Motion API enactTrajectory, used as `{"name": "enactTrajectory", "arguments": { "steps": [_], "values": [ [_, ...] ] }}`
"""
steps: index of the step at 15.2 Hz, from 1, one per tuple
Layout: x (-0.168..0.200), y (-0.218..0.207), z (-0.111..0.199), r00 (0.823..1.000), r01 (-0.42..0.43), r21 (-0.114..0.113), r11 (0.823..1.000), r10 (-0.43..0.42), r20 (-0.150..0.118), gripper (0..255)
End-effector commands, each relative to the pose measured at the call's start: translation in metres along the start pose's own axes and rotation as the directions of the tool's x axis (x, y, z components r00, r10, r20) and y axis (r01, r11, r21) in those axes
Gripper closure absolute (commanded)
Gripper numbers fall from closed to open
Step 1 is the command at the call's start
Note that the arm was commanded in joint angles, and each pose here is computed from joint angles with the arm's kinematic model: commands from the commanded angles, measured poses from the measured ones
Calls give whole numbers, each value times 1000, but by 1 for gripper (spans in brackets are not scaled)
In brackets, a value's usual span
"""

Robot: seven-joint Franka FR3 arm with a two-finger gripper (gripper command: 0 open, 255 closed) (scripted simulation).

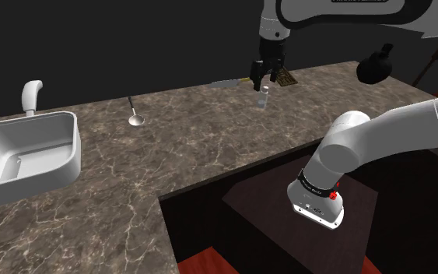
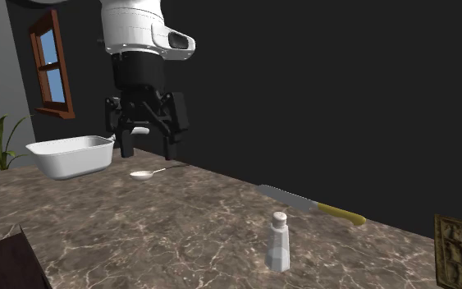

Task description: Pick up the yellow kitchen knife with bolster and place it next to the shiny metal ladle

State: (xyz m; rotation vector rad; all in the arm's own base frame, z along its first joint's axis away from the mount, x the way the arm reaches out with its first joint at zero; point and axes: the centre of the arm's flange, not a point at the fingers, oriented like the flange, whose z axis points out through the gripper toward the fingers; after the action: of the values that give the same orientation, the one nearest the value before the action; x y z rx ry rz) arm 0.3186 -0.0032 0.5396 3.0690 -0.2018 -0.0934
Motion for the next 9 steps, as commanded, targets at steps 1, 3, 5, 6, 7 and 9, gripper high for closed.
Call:
{"name": "enactTrajectory", "arguments": {
  "steps": [1,3,5,6,7,9],
  "values": [
    [0,0,0,1000,0,0,1000,0,0,0],
    [7,23,10,997,70,3,998,-70,-11,0],
    [16,46,21,990,140,6,990,-140,-22,0],
    [21,57,26,984,174,6,985,-174,-27,0],
    [26,68,31,977,209,7,978,-209,-33,0],
    [39,89,41,960,277,8,961,-276,-44,0]
  ]
}}
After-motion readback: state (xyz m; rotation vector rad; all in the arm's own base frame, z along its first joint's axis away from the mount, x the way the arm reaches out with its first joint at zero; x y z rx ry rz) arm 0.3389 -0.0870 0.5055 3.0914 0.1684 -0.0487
